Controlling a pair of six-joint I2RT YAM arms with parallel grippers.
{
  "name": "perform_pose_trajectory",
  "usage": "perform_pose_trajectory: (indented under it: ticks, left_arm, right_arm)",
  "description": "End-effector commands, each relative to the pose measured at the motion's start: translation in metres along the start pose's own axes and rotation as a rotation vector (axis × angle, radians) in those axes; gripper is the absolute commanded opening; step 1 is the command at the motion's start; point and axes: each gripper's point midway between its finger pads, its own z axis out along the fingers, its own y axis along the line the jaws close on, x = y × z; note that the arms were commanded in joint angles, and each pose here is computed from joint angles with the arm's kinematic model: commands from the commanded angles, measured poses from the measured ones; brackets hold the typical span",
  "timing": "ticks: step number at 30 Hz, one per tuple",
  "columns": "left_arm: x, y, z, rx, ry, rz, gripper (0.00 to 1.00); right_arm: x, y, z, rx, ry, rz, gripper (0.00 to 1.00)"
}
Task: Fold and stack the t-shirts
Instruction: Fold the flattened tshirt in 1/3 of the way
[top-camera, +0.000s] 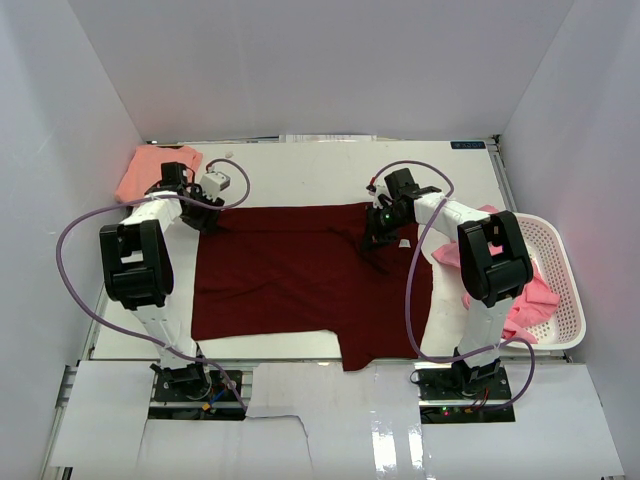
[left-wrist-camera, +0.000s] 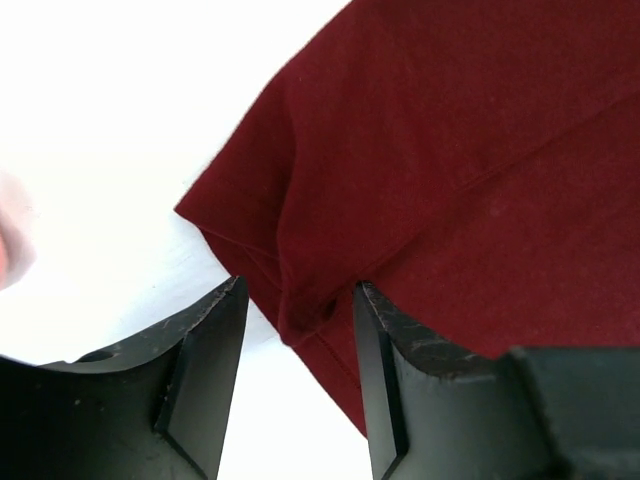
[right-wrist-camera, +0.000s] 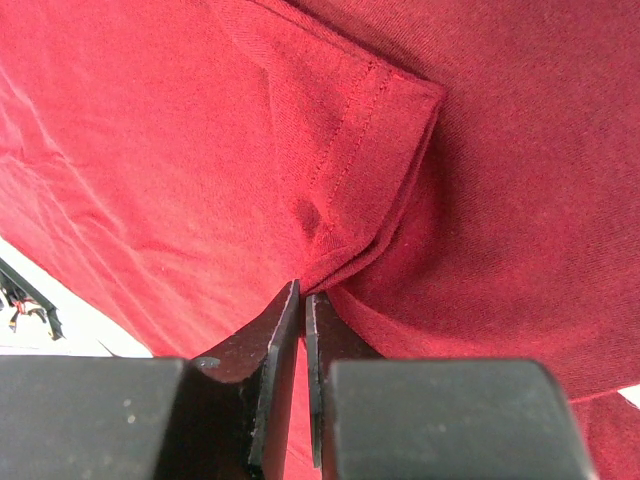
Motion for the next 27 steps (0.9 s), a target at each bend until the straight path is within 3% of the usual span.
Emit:
perform_pose_trajectory:
  ticks: [1, 12, 18, 27]
  left_arm:
    - [-0.0136, 0.0068, -0.0063, -0.009, -0.041, -0.003, 0.56]
    - [-0.0144, 0.008, -0.0038, -0.004, -0.046, -0.019, 0.5]
    - [-0.0157, 0.0106, -0.0032, -0.012, -0.045, -0.027, 0.37]
    - [-0.02, 0.0154, -0.0077, -0.032, -0.052, -0.03, 0.4]
  right_arm:
    - [-0.0005, 0.0046, 0.0017, -0.013, 0.0, -0.002, 0.12]
    - [-0.0033, 0.0061, 0.0019, -0.015, -0.001, -0.005, 0.12]
    - [-0.0039, 0.0071, 0.0031, -0.016, 0.002, -0.005, 0.12]
    - [-0.0009, 0.0053, 0.0054, -0.013, 0.01, -0.006, 0.12]
